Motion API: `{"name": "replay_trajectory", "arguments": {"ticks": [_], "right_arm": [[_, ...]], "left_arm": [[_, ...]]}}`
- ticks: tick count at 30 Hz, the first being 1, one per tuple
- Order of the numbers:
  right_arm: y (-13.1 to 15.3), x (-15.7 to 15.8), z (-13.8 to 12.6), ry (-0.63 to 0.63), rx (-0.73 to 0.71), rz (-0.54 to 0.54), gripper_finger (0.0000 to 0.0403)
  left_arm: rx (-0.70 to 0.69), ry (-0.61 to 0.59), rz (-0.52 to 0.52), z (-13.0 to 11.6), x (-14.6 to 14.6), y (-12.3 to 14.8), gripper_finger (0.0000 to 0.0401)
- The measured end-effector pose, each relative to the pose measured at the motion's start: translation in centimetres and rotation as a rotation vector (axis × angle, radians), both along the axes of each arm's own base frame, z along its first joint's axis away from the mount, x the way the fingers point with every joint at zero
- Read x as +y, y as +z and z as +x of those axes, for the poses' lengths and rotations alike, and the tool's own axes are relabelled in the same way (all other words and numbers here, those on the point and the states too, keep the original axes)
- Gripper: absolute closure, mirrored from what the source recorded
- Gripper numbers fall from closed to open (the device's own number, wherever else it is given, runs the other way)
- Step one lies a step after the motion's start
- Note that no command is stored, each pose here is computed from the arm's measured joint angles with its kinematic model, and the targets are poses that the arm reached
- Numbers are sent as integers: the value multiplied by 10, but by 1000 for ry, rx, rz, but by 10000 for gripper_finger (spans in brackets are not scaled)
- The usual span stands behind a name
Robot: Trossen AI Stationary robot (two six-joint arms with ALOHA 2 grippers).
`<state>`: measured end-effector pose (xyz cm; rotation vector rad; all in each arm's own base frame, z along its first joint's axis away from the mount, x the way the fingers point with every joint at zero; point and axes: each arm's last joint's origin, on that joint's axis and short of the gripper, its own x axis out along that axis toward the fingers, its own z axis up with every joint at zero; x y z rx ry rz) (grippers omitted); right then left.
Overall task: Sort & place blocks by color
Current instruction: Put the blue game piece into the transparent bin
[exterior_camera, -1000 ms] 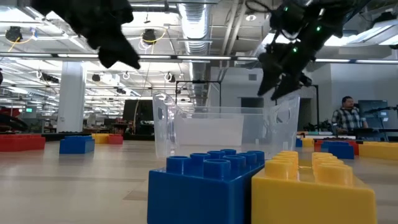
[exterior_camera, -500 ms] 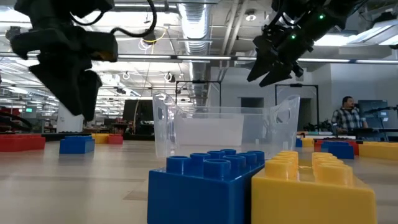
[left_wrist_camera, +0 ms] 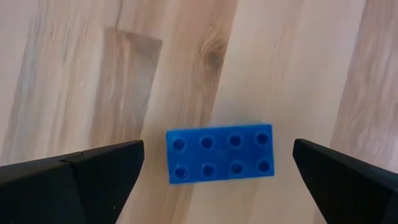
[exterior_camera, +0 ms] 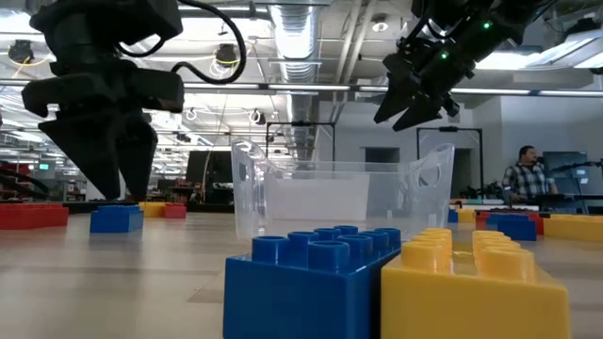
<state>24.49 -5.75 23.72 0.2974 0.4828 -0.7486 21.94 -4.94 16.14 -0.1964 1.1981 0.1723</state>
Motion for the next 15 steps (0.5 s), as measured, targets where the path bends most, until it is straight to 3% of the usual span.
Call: {"name": "replay_trajectory", "arguments": {"ticks": [10, 15], "right_arm": [[-1, 1, 0, 2, 6, 3, 101], [-1, 1, 0, 3, 8, 3, 101]], "left_arm": [[98, -23, 1, 9, -3, -26, 4], [100, -46, 9, 12, -4, -31, 49]]}}
